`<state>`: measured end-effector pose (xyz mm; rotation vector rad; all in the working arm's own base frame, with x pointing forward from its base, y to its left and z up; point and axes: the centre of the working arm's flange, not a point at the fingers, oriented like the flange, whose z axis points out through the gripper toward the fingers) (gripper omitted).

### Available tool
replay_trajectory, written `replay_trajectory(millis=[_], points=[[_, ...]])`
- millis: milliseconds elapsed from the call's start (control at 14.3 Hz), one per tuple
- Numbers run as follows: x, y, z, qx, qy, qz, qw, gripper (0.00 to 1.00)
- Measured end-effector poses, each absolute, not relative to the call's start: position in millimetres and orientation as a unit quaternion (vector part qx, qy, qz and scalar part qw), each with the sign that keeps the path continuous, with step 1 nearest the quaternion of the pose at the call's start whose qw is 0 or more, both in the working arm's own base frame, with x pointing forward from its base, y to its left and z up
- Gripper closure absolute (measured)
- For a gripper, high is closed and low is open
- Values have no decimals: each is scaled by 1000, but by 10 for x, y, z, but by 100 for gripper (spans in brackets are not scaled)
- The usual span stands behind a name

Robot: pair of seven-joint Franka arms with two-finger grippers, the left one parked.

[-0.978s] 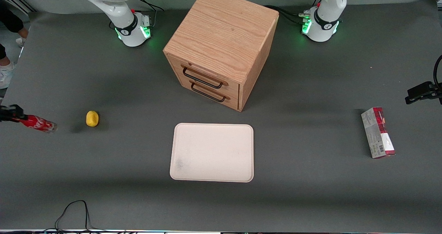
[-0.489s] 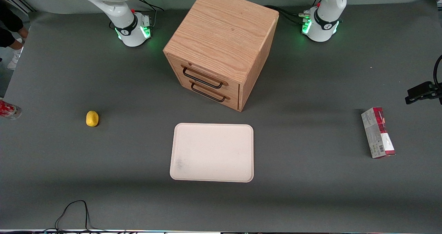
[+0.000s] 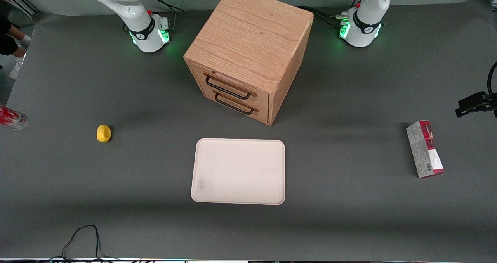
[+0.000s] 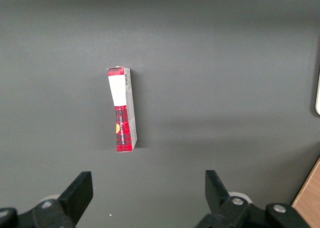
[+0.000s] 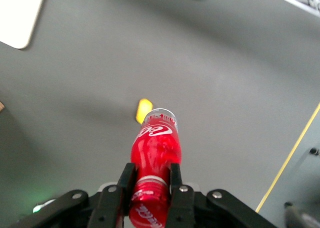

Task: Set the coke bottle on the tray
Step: 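Lift the gripped bottle off the table with the right gripper, then carry the bottle over the white tray with the right gripper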

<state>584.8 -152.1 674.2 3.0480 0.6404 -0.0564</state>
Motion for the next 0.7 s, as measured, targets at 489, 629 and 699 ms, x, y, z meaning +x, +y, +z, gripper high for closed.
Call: replay_trajectory(millis=[489, 629, 699], points=[[6127, 1244, 6714, 977, 215, 6, 10, 68], [6173, 1777, 6526, 979, 204, 6, -6, 68], [6203, 2002, 6422, 979, 204, 7, -14, 68]])
